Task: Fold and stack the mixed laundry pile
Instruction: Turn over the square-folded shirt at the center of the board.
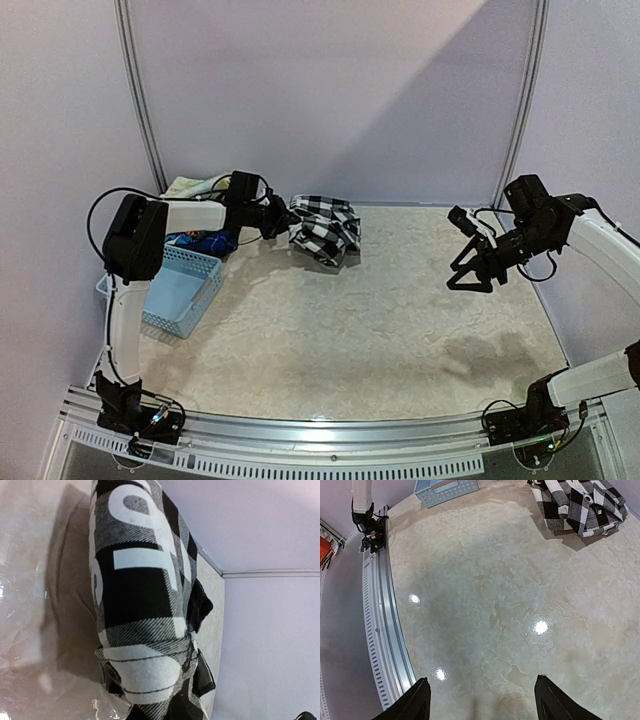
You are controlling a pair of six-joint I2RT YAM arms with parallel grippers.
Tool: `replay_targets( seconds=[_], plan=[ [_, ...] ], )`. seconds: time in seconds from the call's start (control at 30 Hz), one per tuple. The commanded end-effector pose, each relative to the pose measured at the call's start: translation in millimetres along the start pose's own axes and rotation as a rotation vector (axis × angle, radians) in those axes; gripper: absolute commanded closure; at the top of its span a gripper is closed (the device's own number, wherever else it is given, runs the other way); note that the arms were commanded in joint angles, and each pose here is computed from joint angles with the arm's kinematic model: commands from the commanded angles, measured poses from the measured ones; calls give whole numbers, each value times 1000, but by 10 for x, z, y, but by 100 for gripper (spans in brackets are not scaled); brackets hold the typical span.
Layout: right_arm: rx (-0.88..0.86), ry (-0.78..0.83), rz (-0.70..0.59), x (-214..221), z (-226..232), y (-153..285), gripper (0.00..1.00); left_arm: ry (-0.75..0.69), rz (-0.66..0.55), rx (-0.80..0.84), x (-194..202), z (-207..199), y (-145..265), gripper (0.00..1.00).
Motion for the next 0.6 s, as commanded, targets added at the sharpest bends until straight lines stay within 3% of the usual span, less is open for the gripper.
replay_targets(
  seconds=[0.0, 0.17, 0.27, 0.4, 0.57],
  plan=[
    [-2, 3, -10, 0, 29, 22, 28, 114, -69, 192, 33, -301, 126, 100],
    [-2, -1, -11, 24, 28, 2, 28, 190, -194, 373, 119, -746, 384, 100],
    [-5, -5, -13, 0, 23, 12, 28, 170, -301, 366, 151, -997, 712, 100],
    [-7, -4, -15, -4, 33, 20, 28, 158, -439, 300, 124, -1044, 1123, 100],
    [-2, -4, -26, 36, 56, 3, 28, 176, -389, 260, 129, -946, 1195, 100]
  ],
)
Point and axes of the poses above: each gripper's point midway between its finger pads, its own y axis back along the fingers, its own z axis along the line the jaws close on, x = y × z, the point moved 5 cm from there along y, back along the fingers, and after that the axes turned 10 degrees about y, right-handed, at the moved point
